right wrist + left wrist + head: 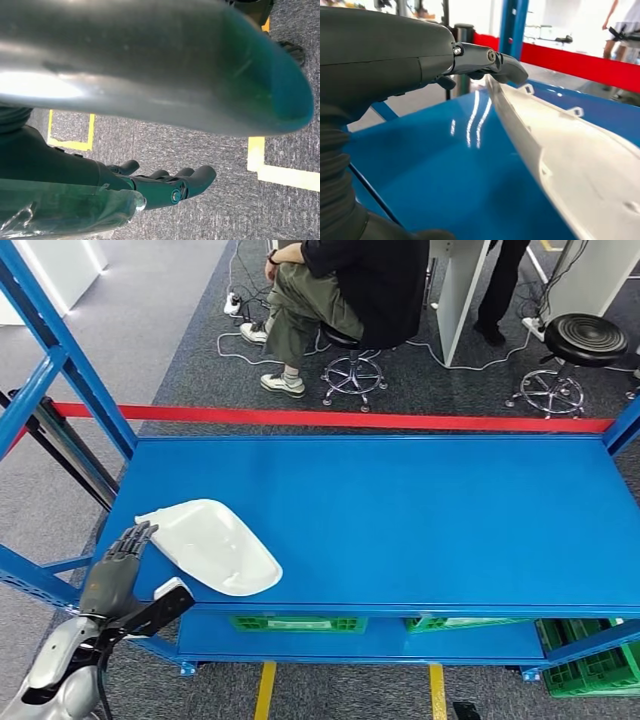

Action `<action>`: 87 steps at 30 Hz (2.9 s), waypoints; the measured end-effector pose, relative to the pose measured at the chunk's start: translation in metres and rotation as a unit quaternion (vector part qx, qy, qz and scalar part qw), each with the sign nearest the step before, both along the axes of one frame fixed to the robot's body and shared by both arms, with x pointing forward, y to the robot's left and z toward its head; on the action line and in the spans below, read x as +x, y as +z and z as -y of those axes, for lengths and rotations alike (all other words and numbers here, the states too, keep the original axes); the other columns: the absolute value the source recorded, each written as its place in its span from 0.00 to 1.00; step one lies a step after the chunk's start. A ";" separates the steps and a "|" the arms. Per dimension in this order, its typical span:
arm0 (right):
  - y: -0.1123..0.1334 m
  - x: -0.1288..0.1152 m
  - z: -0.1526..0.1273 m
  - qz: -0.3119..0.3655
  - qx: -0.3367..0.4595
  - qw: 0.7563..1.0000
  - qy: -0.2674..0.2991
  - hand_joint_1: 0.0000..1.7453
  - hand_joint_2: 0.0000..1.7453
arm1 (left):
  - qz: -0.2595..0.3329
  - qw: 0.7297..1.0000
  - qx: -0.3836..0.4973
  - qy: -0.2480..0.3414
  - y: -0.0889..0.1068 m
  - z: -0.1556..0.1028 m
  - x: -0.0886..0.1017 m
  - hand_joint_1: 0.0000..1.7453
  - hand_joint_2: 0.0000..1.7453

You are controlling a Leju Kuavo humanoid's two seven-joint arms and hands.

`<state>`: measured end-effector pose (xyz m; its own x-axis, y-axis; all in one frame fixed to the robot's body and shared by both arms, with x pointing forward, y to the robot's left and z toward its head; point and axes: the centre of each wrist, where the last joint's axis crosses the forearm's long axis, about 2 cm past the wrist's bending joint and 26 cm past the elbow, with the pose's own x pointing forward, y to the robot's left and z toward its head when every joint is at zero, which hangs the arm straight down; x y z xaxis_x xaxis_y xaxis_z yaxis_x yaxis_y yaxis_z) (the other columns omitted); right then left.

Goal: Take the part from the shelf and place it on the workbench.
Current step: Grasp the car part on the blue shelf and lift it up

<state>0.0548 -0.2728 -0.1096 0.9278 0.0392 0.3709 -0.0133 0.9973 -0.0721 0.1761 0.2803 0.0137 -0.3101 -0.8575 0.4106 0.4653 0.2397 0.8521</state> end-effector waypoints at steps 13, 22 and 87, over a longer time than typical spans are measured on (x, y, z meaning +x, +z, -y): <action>0.000 -0.001 0.000 -0.002 0.001 1.000 0.003 0.00 0.00 | 0.068 0.997 0.028 0.039 0.006 0.018 0.025 0.00 1.00; 0.000 0.000 -0.001 0.001 0.002 1.000 0.020 0.00 0.00 | 0.090 0.995 0.024 0.018 0.004 0.023 0.027 0.00 1.00; 0.003 0.016 -0.010 0.016 -0.014 0.996 0.087 0.00 0.00 | 0.101 0.989 0.059 -0.085 -0.003 0.035 0.064 1.00 1.00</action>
